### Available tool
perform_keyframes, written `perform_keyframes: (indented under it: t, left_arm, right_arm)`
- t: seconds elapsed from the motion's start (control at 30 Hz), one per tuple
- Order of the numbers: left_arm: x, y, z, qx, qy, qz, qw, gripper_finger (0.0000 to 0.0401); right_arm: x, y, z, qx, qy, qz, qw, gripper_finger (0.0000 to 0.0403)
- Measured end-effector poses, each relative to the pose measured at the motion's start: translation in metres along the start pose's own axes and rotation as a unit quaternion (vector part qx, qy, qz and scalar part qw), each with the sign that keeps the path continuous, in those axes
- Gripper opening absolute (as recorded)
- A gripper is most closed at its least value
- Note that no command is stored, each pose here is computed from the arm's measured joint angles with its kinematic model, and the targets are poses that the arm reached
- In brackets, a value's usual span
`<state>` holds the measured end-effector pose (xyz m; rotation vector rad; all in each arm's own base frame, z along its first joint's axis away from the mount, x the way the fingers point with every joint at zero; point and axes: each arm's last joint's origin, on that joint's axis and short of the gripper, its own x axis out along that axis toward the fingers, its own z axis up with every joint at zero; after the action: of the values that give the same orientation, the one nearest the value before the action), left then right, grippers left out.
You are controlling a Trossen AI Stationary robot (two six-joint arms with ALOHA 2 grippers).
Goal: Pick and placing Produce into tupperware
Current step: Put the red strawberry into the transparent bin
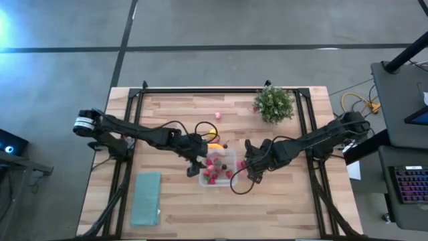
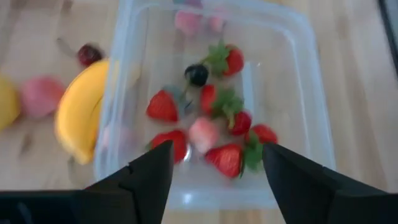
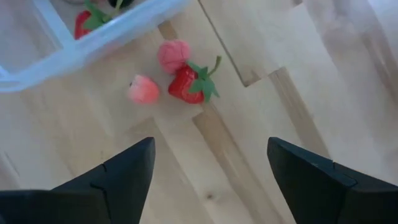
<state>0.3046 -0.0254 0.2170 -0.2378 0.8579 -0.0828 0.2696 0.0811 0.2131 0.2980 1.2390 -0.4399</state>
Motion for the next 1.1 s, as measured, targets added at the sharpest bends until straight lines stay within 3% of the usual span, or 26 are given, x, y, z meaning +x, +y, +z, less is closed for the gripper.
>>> perform_keyframes:
  t: [0.13, 0.33, 0.57, 0.77, 0.93, 1.1]
  left_arm:
    - [-0.012, 0.001, -0.005, -0.015, 0.019, 0.023, 0.999, 0.0233]
    - [-0.025, 0.001, -0.005, -0.016, 0.011, 0.042, 0.999, 0.0233]
    - [-0.021, 0.011, -0.013, -0.041, 0.040, 0.089, 0.994, 0.0233]
    - [-0.015, 0.016, -0.028, -0.037, 0.076, 0.112, 0.990, 0.0233]
    - [-0.012, 0.019, -0.038, -0.037, 0.092, 0.125, 0.987, 0.0233]
    - [-0.012, 0.019, -0.039, -0.037, 0.092, 0.125, 0.987, 0.0233]
  right_arm:
    - [-0.003, 0.001, 0.003, 0.043, -0.007, 0.005, 0.999, 0.0299]
    - [0.009, -0.002, -0.003, 0.037, 0.013, 0.019, 0.999, 0.0291]
    - [0.033, -0.011, -0.005, 0.110, 0.018, 0.048, 0.993, 0.0312]
    - [0.038, -0.016, -0.006, 0.078, 0.008, 0.033, 0.996, 0.0339]
    - [0.043, -0.027, 0.002, 0.162, 0.037, 0.061, 0.984, 0.0349]
    - [0.045, -0.029, 0.013, 0.216, 0.020, 0.097, 0.971, 0.0343]
